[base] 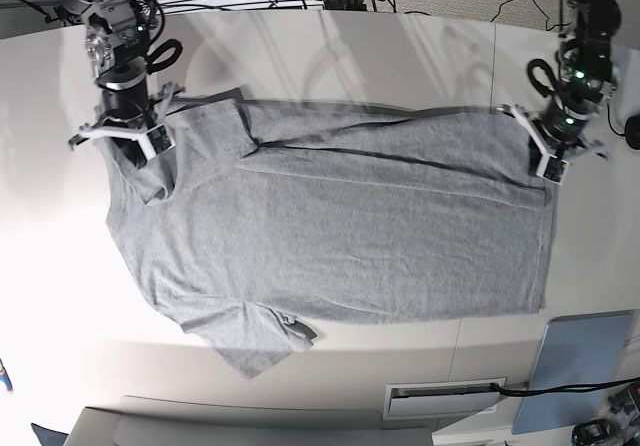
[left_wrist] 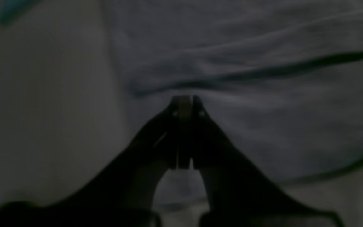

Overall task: Fold the T-shirt properly
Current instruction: 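Open both grippers, release the shoulders and lift away, then move both grippers along the shirt sides toward the hem, then grasp the hem corners with the left and right grippers, then lift the hem with both grippers and fold it over onto the collar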

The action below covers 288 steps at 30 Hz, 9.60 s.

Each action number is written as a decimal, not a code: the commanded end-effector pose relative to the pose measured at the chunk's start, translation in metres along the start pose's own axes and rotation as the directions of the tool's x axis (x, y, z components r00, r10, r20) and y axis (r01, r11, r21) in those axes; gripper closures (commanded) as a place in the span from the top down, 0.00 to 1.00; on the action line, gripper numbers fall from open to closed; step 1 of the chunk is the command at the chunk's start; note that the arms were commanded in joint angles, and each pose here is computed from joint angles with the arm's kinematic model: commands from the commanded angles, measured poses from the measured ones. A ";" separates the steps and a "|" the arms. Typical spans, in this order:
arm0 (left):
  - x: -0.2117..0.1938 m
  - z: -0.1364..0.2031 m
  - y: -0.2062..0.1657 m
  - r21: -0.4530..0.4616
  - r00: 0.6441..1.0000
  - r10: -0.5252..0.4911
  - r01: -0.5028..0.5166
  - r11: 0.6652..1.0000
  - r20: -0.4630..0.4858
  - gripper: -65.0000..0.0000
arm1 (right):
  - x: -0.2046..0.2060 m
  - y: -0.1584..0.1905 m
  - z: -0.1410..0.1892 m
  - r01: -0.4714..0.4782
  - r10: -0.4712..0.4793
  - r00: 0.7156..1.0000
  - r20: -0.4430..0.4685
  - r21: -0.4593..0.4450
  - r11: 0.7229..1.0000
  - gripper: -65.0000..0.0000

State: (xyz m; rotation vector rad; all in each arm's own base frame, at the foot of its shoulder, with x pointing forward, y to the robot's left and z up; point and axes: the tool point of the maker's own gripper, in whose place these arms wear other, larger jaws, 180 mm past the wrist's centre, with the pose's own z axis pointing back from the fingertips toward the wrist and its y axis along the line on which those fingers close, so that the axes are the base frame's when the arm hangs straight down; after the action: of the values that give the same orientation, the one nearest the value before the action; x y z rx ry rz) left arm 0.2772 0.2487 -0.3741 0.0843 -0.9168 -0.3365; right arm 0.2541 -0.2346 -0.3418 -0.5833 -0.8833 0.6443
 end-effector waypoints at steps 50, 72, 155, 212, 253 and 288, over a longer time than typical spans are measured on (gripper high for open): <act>-0.130 0.094 -0.009 -0.238 0.940 0.020 -0.107 0.965 -0.341 0.00 | -0.109 0.046 0.103 0.074 0.003 0.942 -0.337 0.215 0.974 0.00; -0.138 0.099 -0.012 -0.244 0.919 -0.001 -0.104 0.964 -0.394 0.00 | -0.133 0.058 0.085 0.136 -0.014 0.900 -0.435 0.251 0.958 0.00; 0.028 -0.116 0.131 0.015 0.900 0.374 -0.380 0.925 -0.223 0.00 | 0.023 -0.058 0.035 0.223 -0.218 0.974 0.057 -0.108 0.969 0.41; 0.005 -0.133 0.078 -0.047 0.915 0.311 -0.333 0.942 -0.259 0.00 | 0.063 -0.048 -0.167 0.527 -0.474 0.847 -0.240 0.258 0.810 0.41; 0.042 -0.134 0.085 -0.071 0.935 0.327 -0.339 0.938 -0.138 0.00 | 0.100 -0.030 -0.181 0.450 -0.317 0.884 -0.343 0.441 0.777 0.00; -0.049 0.021 0.044 -0.310 0.902 0.387 -0.430 0.848 -0.192 0.00 | -0.020 -0.020 0.031 0.346 -0.294 0.910 -0.291 0.145 0.927 0.00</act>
State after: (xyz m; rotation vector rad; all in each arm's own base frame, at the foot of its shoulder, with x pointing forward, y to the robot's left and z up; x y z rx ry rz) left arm 0.2330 0.2992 -0.4055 -0.4232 -0.6714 -0.0681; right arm 0.2182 -0.2528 -0.3324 -0.3006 -0.6008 0.3347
